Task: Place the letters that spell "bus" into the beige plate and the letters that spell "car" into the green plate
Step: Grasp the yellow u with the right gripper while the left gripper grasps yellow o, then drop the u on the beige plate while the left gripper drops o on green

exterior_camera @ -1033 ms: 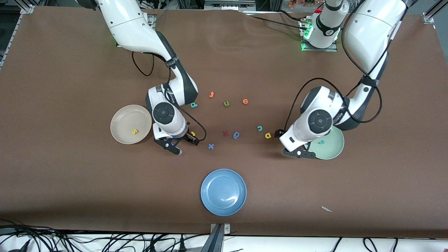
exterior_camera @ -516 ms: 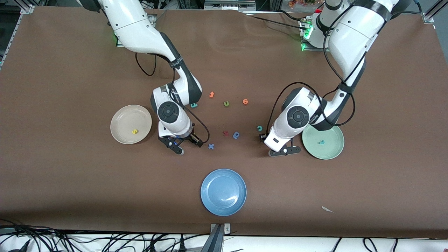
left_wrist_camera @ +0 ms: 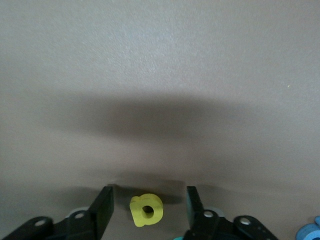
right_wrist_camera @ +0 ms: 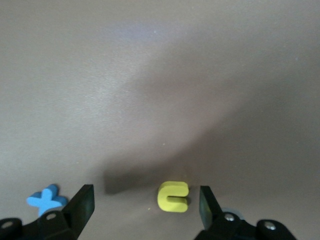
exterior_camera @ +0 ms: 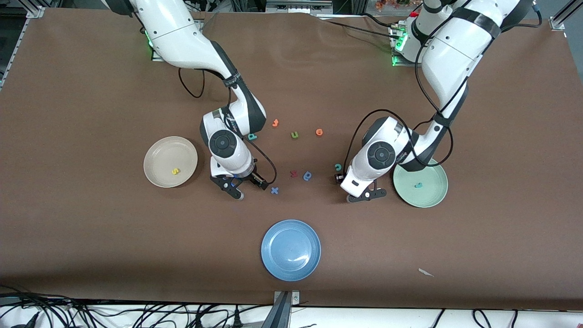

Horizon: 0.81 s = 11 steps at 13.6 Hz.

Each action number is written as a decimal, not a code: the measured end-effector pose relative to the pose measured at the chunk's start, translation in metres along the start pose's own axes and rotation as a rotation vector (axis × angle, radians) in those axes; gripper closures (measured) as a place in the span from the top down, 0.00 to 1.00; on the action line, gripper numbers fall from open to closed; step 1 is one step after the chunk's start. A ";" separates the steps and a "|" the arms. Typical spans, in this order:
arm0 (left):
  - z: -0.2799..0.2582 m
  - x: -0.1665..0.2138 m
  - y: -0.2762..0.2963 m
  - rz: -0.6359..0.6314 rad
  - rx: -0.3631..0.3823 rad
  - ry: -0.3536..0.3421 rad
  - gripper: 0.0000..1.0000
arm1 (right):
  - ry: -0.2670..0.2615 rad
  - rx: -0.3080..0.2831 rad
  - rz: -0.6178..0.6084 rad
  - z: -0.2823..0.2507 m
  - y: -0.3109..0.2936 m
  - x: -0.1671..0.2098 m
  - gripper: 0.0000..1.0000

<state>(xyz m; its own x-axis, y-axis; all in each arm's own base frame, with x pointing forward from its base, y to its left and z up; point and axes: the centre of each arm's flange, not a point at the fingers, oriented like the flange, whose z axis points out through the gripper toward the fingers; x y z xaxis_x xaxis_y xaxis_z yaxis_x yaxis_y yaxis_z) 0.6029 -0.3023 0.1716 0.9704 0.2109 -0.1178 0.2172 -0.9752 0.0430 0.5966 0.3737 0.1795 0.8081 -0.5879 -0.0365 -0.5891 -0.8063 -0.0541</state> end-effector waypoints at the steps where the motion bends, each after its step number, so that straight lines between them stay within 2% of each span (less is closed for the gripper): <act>1: 0.002 -0.001 0.001 0.001 0.000 -0.001 0.62 | -0.001 -0.004 -0.002 0.002 0.002 0.000 0.93; 3: 0.001 0.000 0.000 -0.001 0.000 0.000 0.57 | -0.001 -0.008 -0.002 0.006 0.004 0.000 0.92; 5: 0.000 0.000 0.000 -0.002 0.000 0.001 0.36 | -0.002 -0.010 -0.008 0.007 0.006 0.000 0.90; 6: -0.003 0.000 0.001 0.000 -0.003 0.004 0.27 | -0.003 -0.010 -0.014 0.008 0.006 0.000 0.85; 7: -0.002 -0.001 0.001 0.001 -0.002 0.002 0.27 | -0.005 -0.009 -0.022 0.007 0.007 0.000 0.85; 9: -0.002 -0.001 0.001 0.001 -0.002 0.003 0.27 | -0.007 -0.006 -0.031 0.004 0.008 0.000 0.71; 10: -0.003 0.000 0.001 0.000 -0.001 0.003 0.27 | -0.008 -0.006 -0.035 0.003 0.008 0.000 0.71; 11: -0.006 0.001 -0.001 -0.003 0.004 0.001 0.27 | -0.009 -0.007 -0.039 0.002 0.009 0.000 0.63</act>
<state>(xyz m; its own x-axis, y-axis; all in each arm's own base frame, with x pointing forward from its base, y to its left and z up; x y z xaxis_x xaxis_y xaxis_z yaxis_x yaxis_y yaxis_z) 0.6043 -0.3006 0.1774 0.9699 0.2135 -0.1171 0.2192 -0.9749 0.0383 0.5906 0.3665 0.1772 0.8305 -0.5554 -0.0432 -0.5570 -0.8291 -0.0490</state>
